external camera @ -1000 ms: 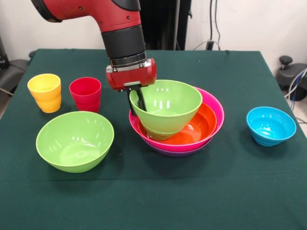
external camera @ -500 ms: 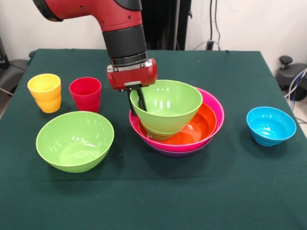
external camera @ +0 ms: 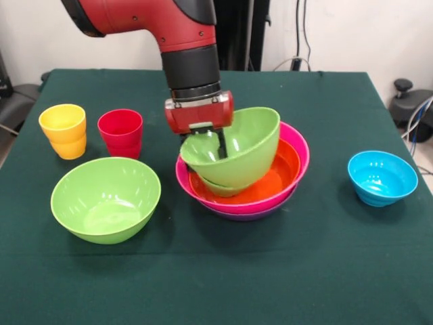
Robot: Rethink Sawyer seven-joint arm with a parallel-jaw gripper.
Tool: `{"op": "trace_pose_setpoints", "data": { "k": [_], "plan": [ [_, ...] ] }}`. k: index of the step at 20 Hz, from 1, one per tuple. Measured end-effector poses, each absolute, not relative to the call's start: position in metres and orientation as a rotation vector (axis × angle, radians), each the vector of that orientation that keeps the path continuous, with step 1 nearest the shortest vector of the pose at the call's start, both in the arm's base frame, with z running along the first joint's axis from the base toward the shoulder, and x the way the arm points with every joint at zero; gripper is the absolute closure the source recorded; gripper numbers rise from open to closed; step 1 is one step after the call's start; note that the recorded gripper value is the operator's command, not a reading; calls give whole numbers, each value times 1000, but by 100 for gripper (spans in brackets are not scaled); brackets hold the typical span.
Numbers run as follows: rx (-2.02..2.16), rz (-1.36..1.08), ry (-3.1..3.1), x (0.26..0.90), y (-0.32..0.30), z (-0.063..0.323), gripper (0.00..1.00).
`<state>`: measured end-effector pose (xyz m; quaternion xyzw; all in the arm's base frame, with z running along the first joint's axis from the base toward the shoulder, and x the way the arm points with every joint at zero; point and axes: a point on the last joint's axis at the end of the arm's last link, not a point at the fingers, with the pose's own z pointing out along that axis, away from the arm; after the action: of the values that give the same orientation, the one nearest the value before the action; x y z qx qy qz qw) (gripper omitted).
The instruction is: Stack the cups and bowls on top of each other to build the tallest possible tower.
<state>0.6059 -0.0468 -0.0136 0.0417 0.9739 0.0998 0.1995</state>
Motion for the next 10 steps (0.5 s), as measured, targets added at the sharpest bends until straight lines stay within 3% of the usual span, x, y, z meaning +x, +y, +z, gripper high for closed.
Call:
{"op": "trace_pose_setpoints", "data": {
  "k": [10],
  "plan": [
    [124, 277, 2674, 609, -44, -18, 0]
  ]
}}
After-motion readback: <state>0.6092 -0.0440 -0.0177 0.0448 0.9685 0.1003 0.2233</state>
